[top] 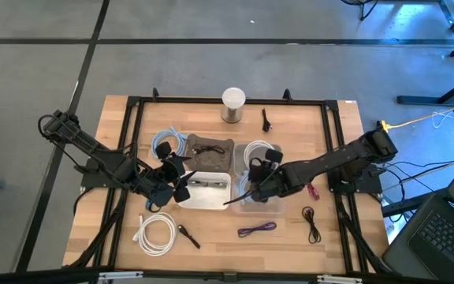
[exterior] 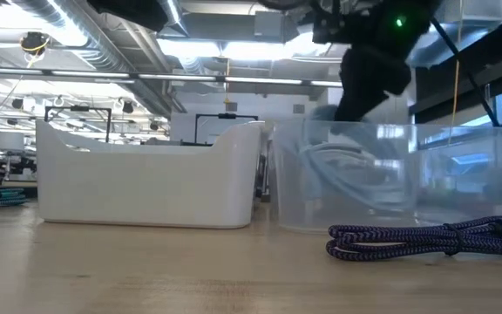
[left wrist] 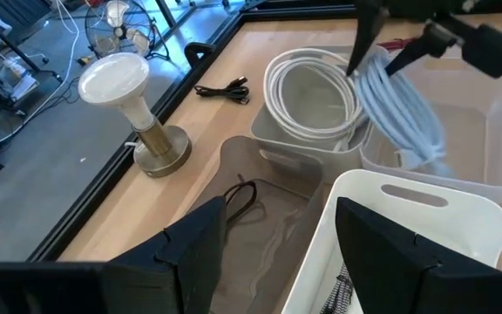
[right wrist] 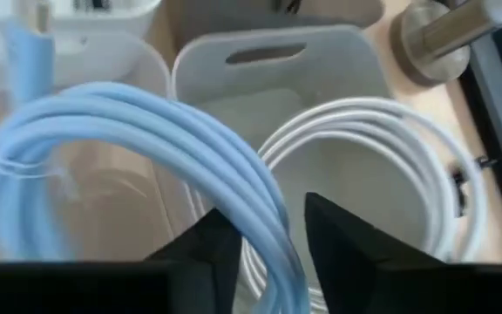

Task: Pick & Place USB Port
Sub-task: Put the bottom blue usb cable into the transparent bin, then put the red patterned charger cable into the white bin

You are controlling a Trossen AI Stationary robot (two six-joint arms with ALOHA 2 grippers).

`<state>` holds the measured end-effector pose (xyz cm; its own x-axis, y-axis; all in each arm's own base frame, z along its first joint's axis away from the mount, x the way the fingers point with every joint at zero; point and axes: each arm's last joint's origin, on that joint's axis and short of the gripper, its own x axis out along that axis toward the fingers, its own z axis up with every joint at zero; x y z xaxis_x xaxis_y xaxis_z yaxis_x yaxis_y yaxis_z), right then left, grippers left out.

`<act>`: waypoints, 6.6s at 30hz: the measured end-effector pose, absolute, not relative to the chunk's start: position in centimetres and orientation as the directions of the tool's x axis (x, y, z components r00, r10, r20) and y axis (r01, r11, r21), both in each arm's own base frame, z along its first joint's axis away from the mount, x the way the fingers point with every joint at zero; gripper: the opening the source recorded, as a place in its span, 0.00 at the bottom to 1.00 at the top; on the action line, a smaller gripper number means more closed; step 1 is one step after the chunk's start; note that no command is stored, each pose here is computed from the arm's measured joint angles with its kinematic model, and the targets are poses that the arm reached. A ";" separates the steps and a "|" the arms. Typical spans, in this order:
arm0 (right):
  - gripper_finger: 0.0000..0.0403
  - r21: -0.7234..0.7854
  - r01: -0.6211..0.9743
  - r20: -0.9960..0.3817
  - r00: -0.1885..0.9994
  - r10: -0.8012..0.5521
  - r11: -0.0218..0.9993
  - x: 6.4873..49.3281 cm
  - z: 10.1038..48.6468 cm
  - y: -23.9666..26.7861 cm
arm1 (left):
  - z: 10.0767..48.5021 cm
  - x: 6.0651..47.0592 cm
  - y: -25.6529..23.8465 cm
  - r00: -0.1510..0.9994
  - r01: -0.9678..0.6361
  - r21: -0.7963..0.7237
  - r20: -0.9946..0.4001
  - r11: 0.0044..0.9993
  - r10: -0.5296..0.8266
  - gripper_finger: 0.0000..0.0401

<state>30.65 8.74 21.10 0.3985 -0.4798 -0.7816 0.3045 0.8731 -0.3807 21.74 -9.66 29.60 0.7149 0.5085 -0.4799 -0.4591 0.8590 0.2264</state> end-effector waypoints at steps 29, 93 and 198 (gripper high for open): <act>0.39 -0.412 0.377 -0.867 0.118 -0.484 0.830 25.7 25.4 11.1 | 29.6 21.7 -9.7 0.717 -0.445 0.217 -0.495 0.869 0.491 0.52; 0.01 -0.122 0.756 -0.958 0.081 -0.276 0.644 14.4 17.2 8.4 | 29.6 21.8 -9.7 0.717 -0.437 0.232 -0.494 0.869 0.492 0.52; 0.02 -0.233 0.278 -0.211 0.921 -0.327 0.932 22.7 33.3 14.2 | 31.1 35.4 -2.2 0.969 0.197 0.054 0.138 0.979 -0.203 0.43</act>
